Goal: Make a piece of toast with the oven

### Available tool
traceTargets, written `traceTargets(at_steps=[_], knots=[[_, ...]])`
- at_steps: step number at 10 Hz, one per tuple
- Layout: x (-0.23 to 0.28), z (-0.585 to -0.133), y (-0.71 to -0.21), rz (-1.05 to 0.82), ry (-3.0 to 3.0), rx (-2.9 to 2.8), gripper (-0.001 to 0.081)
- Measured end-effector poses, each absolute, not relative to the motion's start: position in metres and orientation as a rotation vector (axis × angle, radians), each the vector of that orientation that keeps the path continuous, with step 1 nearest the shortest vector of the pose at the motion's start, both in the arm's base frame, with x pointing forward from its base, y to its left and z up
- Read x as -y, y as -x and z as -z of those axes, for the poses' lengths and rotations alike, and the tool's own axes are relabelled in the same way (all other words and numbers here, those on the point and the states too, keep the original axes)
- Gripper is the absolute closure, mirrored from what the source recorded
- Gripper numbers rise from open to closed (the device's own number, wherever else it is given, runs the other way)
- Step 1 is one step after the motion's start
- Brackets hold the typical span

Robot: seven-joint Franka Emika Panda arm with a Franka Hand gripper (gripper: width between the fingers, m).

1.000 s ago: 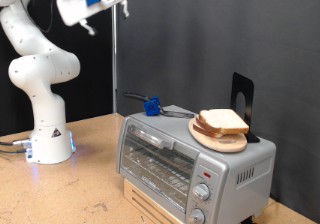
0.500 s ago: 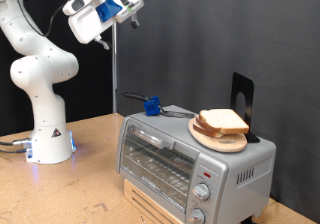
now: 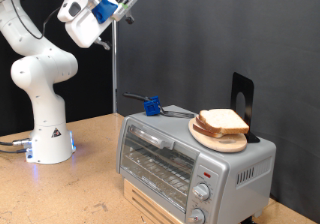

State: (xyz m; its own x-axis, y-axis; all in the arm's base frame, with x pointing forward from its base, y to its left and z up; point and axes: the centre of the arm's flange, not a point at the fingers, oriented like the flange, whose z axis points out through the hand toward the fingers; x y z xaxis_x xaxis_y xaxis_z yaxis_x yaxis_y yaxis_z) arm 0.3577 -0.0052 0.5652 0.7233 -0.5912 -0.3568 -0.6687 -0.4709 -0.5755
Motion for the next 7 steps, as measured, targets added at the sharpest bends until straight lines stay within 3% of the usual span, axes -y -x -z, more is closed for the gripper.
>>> traceTargets(at_steps=[7], knots=[[0.038,-0.477,-0.419,-0.089,2.321,-0.974,0.0001]])
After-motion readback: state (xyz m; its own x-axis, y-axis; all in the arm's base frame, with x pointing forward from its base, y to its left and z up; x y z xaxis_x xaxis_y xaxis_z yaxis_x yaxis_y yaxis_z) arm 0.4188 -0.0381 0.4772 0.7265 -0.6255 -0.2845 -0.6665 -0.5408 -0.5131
